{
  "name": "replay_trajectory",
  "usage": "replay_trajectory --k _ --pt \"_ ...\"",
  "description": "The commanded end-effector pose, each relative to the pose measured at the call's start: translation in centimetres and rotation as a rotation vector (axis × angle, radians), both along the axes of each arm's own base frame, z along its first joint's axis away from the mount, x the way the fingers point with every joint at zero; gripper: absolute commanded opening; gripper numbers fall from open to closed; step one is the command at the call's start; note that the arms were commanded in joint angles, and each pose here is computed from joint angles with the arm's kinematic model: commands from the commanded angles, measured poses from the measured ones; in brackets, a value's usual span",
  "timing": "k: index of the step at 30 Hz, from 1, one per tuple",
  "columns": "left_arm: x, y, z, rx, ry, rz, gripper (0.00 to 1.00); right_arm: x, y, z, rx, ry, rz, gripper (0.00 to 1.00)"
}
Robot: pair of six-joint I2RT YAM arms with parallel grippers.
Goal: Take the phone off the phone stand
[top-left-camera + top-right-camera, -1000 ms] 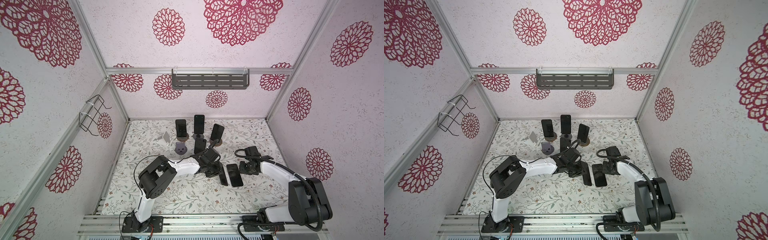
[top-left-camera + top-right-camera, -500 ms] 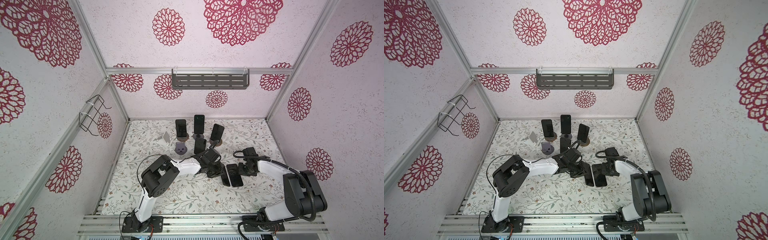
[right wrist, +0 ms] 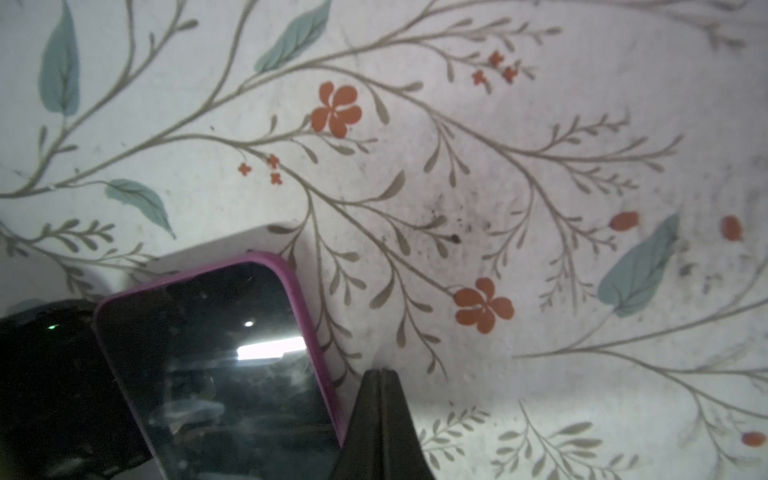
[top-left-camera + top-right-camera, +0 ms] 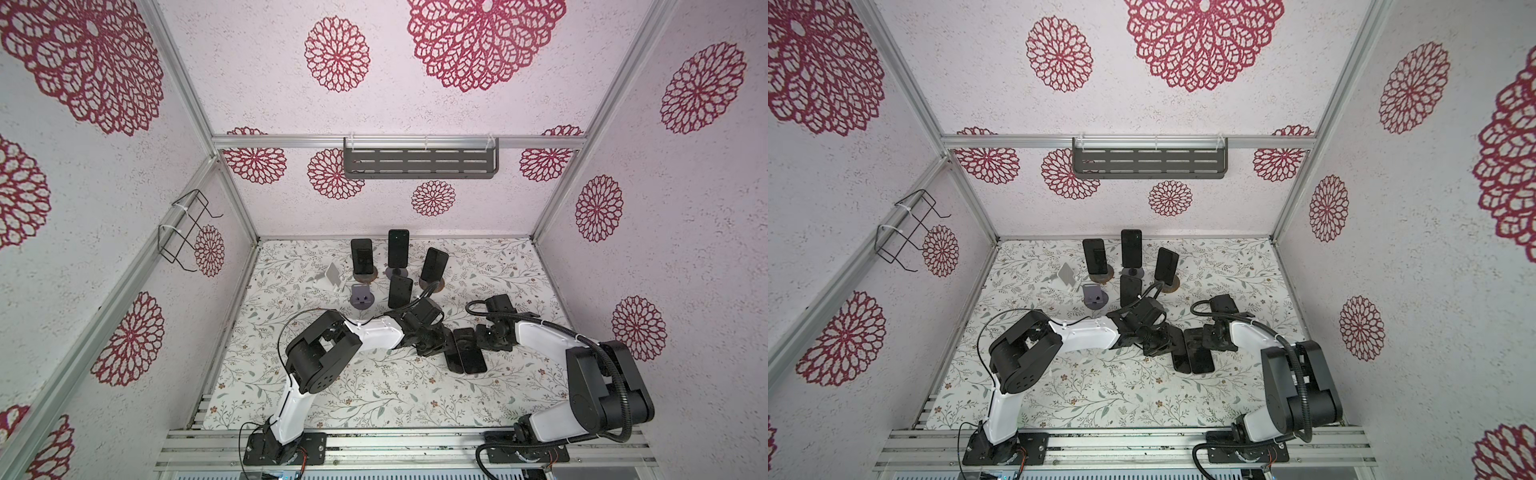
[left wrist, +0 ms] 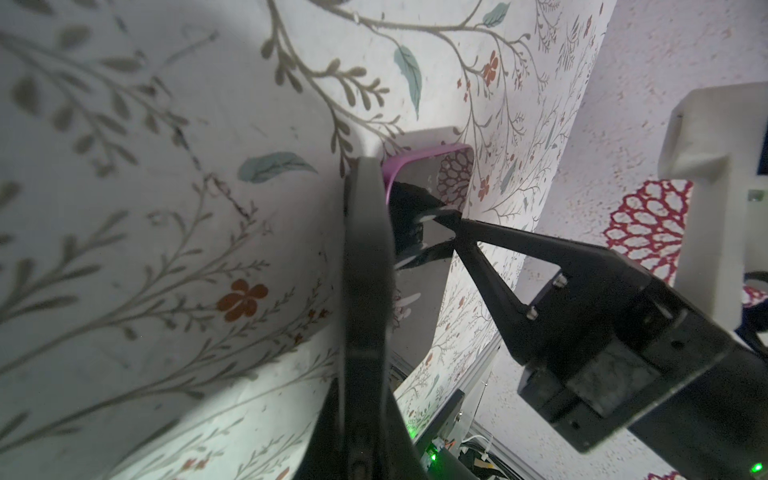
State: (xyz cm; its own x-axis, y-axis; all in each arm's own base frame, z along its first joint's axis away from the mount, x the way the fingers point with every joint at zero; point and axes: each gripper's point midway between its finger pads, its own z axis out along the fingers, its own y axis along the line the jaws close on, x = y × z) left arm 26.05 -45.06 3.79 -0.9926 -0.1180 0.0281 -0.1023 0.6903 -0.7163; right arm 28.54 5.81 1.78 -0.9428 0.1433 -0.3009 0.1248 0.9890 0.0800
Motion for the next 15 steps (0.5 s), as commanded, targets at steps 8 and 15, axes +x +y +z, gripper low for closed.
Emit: replay_trajectory --k 8,15 --pt "-0.7 0.4 -1.1 0.058 -0.010 -0.020 0.50 -1.4 -0.1 -0.9 0.011 0.048 -0.020 0.03" --pt "-1.2 1.3 -1.4 0.108 -0.017 -0.061 0.68 -1.5 0.0 -1.1 0.019 0.050 -0.016 0.03"
